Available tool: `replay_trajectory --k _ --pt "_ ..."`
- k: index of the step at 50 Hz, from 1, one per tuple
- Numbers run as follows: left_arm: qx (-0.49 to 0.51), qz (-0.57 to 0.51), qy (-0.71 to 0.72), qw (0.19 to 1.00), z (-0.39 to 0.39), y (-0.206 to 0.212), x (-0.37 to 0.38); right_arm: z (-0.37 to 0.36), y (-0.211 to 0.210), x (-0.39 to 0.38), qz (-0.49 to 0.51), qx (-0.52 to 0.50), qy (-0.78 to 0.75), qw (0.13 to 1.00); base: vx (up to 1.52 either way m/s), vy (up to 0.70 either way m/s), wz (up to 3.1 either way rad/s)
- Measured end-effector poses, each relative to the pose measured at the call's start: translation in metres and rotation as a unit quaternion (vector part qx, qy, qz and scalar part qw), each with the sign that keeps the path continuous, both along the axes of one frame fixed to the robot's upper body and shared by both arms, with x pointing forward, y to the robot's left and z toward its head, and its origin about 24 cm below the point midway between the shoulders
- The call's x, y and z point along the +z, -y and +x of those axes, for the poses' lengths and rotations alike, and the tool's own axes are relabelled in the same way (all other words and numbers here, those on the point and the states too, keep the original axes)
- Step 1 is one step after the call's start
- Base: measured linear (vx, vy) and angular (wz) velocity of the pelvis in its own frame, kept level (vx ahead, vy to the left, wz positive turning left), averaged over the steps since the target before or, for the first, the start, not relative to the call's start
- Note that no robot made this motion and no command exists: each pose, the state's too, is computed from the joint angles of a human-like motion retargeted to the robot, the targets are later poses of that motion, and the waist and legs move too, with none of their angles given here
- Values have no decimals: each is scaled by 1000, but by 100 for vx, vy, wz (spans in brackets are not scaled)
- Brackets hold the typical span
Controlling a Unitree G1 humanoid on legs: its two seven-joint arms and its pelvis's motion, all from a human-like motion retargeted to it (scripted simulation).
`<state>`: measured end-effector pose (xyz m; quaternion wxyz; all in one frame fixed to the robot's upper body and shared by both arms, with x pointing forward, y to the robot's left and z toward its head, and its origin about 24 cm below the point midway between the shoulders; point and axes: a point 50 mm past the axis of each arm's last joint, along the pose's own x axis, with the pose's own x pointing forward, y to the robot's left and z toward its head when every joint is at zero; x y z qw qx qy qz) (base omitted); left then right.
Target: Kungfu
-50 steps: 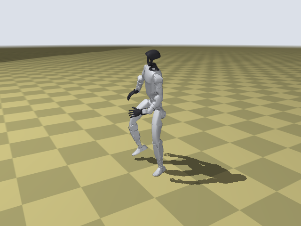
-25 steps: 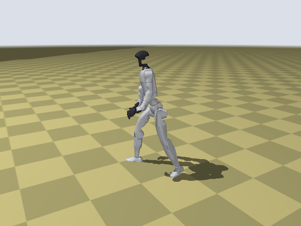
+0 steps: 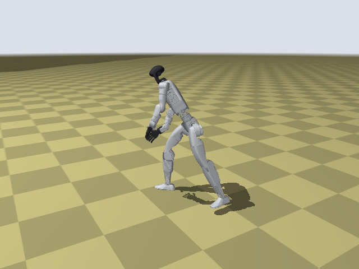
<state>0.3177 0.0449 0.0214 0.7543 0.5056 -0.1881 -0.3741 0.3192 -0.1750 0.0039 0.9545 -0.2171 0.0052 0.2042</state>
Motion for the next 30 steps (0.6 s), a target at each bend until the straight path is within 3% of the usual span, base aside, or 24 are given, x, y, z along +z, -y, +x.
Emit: replay_trajectory --k 12,16,22,30 --pt "59 61 192 978 -72 -78 37 -36 -102 34 288 210 -49 933 10 10 6" --pt "64 87 191 976 -92 -82 46 -51 -119 49 316 250 -24 915 10 14 3" --pt "77 122 205 968 -96 -85 49 -50 -113 52 324 238 -12 916 3 7 -17" --pt "93 76 154 981 -79 -85 40 -40 -99 38 306 199 -43 930 3 -7 -30"
